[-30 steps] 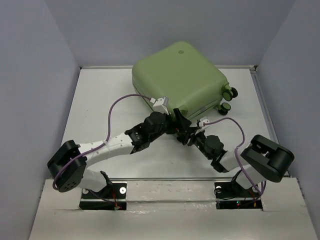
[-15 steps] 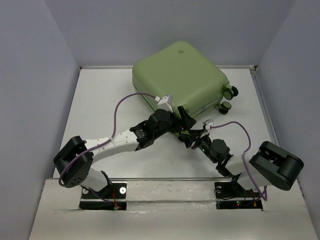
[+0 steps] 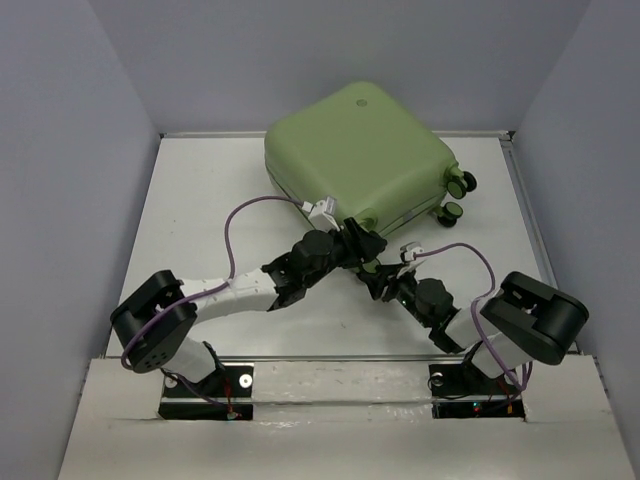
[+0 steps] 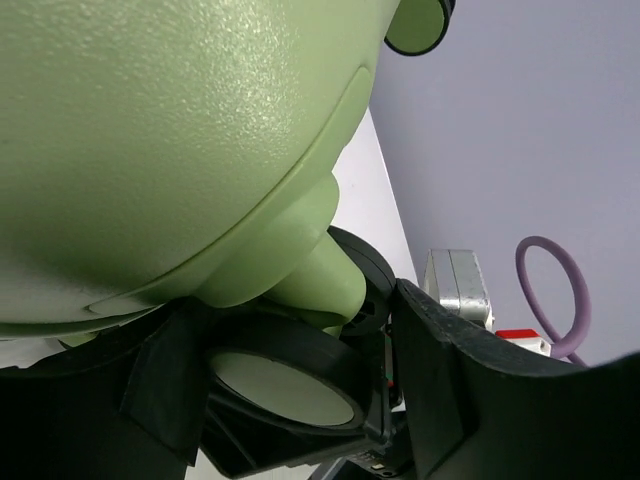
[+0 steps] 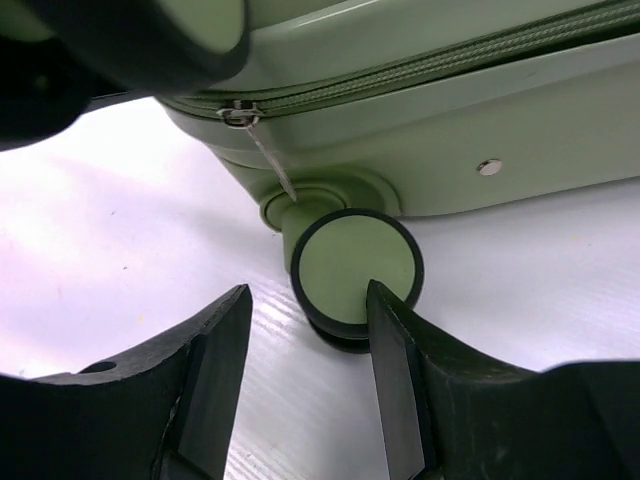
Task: Pack the luggage
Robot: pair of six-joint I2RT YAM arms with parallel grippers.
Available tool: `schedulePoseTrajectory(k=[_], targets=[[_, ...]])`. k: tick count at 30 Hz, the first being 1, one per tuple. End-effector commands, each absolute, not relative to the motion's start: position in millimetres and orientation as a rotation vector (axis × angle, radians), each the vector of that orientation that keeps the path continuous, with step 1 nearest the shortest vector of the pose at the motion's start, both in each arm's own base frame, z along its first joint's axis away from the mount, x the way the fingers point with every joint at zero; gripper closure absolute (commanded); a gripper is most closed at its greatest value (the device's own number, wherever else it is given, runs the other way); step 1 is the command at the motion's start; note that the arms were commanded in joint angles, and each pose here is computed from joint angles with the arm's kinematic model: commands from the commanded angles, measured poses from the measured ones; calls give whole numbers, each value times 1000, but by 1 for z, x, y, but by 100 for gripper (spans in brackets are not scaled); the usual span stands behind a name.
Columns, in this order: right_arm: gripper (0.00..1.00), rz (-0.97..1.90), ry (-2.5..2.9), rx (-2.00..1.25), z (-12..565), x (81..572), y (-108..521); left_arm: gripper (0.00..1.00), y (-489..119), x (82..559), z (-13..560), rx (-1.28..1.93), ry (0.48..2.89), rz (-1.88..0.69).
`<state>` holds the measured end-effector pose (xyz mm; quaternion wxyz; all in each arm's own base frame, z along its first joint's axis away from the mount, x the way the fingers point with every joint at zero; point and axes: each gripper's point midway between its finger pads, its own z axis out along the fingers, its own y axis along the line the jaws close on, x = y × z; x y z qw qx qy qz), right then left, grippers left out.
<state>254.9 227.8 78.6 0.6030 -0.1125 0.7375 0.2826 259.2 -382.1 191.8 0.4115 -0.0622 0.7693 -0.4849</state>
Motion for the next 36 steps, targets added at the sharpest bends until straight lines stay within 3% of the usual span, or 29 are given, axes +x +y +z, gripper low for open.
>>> schedulePoseTrajectory(k=[1,6,18,30,32,33,35,36], targets=[[45,703,1483,-165,136,276,233,94,-355,277,300,-297,1544,-1341],[45,688,1454,-177,144,287,236,94,-348,261,309,-252,1538,-1380],[49,928,1354,-340,175,265,279,94,-376,228,288,3,1832,-1424],[49,785,1411,-169,157,290,254,93,-364,229,267,-35,1886,-1352],[49,786,1400,-157,159,288,251,79,-364,228,260,-27,1909,-1341],[49,783,1403,-155,158,288,250,60,-364,228,258,-30,1916,-1337],[50,784,1400,-166,159,287,250,44,-365,228,256,-31,1925,-1342],[50,791,1386,-168,164,287,252,40,-367,226,255,-17,1932,-1353]])
